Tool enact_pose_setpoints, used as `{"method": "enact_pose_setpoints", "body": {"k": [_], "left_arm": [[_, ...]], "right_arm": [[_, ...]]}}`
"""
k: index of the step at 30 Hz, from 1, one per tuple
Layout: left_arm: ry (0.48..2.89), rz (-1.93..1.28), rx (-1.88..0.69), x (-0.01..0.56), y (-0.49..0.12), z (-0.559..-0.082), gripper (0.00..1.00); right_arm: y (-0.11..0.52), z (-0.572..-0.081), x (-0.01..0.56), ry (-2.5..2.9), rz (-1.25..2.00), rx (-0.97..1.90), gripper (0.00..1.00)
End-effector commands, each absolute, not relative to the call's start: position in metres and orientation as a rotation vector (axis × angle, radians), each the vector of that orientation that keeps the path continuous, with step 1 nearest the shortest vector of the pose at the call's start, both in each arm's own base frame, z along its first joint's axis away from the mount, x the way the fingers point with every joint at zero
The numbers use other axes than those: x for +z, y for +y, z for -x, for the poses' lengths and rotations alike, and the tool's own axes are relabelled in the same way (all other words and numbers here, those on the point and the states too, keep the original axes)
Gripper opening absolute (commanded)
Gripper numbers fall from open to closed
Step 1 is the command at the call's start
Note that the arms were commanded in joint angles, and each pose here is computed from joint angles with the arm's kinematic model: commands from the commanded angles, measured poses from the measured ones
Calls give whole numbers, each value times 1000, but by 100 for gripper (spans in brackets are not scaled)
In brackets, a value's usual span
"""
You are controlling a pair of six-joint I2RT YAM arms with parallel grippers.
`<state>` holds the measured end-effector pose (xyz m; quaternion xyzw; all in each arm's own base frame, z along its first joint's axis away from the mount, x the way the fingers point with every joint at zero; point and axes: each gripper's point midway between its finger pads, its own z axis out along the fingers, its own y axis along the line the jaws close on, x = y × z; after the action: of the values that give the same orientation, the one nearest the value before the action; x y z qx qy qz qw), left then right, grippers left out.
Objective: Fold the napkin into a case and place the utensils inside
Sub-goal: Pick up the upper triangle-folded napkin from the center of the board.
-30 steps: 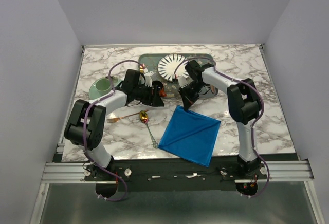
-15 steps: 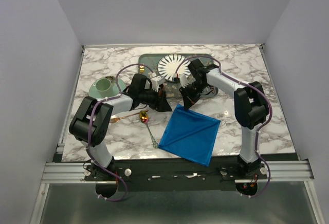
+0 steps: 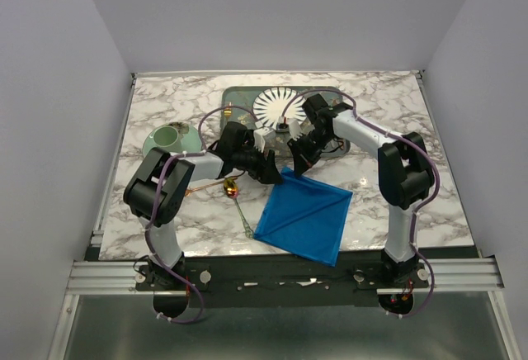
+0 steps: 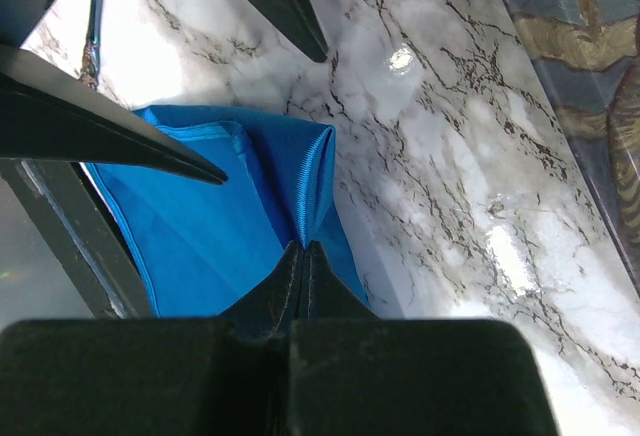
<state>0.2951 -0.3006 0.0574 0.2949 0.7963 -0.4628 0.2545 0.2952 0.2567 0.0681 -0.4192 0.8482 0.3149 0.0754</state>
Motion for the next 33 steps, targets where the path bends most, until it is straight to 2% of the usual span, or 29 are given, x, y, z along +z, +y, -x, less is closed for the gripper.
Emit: {"method": "enact_pose_setpoints", "body": {"k": [1, 5, 8, 11, 12, 13, 14, 15, 18, 19, 20, 23, 27, 29, 33], "left_arm": [[2055, -882, -1279, 70, -318, -303, 67], [2038, -901, -1313, 71, -326, -301, 61], [2029, -914, -1341, 72, -328, -298, 52], [2022, -924, -1368, 73, -329, -294, 38], [2021, -924, -1366, 74, -329, -294, 30], [2021, -925, -1366, 73, -328, -293, 25], [2013, -929, -1369, 75, -328, -291, 21], [2003, -931, -1366, 77, -327, -292, 13], [1974, -943, -1354, 81, -327, -291, 0], [1965, -947, -1347, 83, -327, -291, 0], [1946, -961, -1336, 86, -327, -290, 0], [1909, -989, -1320, 92, -327, -289, 0], [1842, -1075, -1279, 98, -330, -282, 0], [1812, -1101, -1263, 104, -332, -279, 0], [1750, -1162, -1223, 111, -335, -273, 0]], "right_arm": [[264, -290, 82, 2472, 1285, 987, 1], [264, -290, 82, 2475, 1285, 994, 1], [263, -288, 81, 2481, 1287, 989, 1], [263, -289, 82, 2480, 1283, 987, 1], [262, -290, 80, 2487, 1282, 976, 1], [261, -290, 80, 2496, 1275, 972, 1], [261, -290, 80, 2502, 1271, 966, 3], [260, -291, 81, 2505, 1266, 957, 6], [253, -292, 84, 2535, 1228, 959, 22], [244, -296, 85, 2559, 1192, 957, 28], [239, -296, 85, 2570, 1171, 962, 48], [214, -300, 85, 2590, 1132, 955, 75], [190, -293, 77, 2578, 1222, 872, 86], [185, -286, 72, 2553, 1281, 854, 100], [179, -280, 60, 2548, 1347, 843, 100]]}}
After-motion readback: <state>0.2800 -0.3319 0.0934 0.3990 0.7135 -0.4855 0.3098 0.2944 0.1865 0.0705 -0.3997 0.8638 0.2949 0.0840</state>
